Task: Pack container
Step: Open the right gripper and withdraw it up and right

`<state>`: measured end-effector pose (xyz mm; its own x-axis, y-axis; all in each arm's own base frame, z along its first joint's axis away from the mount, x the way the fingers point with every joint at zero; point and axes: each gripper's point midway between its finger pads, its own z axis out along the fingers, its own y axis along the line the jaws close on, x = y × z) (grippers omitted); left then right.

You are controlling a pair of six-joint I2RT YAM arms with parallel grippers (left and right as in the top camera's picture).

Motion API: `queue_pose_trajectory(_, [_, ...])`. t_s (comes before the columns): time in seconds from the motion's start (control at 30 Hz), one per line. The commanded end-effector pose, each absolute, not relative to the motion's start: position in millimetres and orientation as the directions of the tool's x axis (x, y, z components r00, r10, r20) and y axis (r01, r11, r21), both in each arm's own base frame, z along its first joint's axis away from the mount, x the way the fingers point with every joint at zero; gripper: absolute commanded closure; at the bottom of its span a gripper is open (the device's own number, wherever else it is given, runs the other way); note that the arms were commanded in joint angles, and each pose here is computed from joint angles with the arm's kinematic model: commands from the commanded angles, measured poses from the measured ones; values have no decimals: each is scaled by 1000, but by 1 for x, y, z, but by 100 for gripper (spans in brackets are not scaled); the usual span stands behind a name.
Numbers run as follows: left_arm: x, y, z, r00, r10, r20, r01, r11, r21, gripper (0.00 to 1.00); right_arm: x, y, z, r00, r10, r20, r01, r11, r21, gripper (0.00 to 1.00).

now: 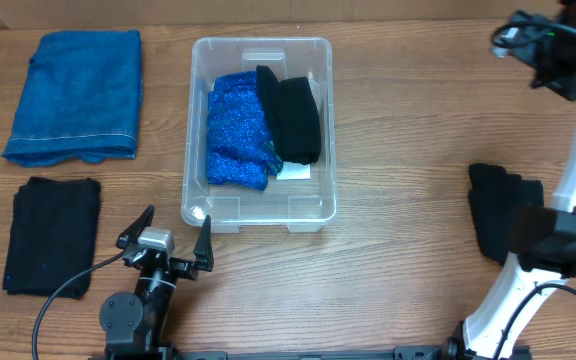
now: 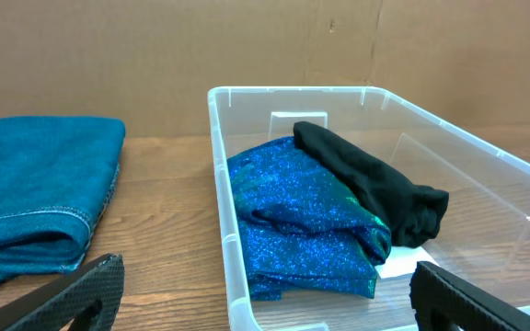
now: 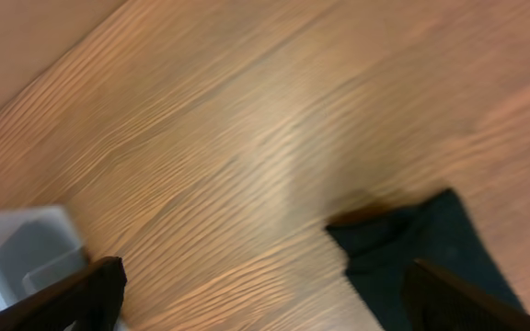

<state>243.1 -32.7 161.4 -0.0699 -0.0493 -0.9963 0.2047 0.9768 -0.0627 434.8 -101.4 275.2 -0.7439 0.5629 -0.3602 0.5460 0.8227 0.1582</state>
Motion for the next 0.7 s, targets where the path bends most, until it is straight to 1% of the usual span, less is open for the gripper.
queue_pose_trajectory(0.0, [243, -32, 162, -58, -31, -998, 203, 978, -42, 0, 416, -132, 295, -681, 617, -394, 608, 777, 165, 0])
queue_pose_trajectory(0.13, [243, -32, 162, -58, -31, -998, 203, 978, -42, 0, 407, -152, 285, -663, 654, -365, 650, 744, 152, 0])
queue_pose_trajectory(0.3, [243, -32, 162, -58, -31, -998, 203, 978, -42, 0, 395, -174, 274, -589, 738, -330, 740, 656, 148, 0])
queue_pose_trajectory(0.43, [243, -32, 162, -58, -31, -998, 203, 978, -42, 0, 385, -191, 268, -501, 812, -300, 812, 561, 160, 0])
queue_pose_trajectory(0.6, [243, -32, 162, -58, -31, -998, 203, 978, -42, 0, 371, -211, 257, -351, 907, -233, 897, 397, 195, 0])
queue_pose_trajectory(0.67, [243, -32, 162, -58, -31, -998, 203, 978, -42, 0, 370, -210, 253, -335, 923, -188, 899, 373, 228, 0])
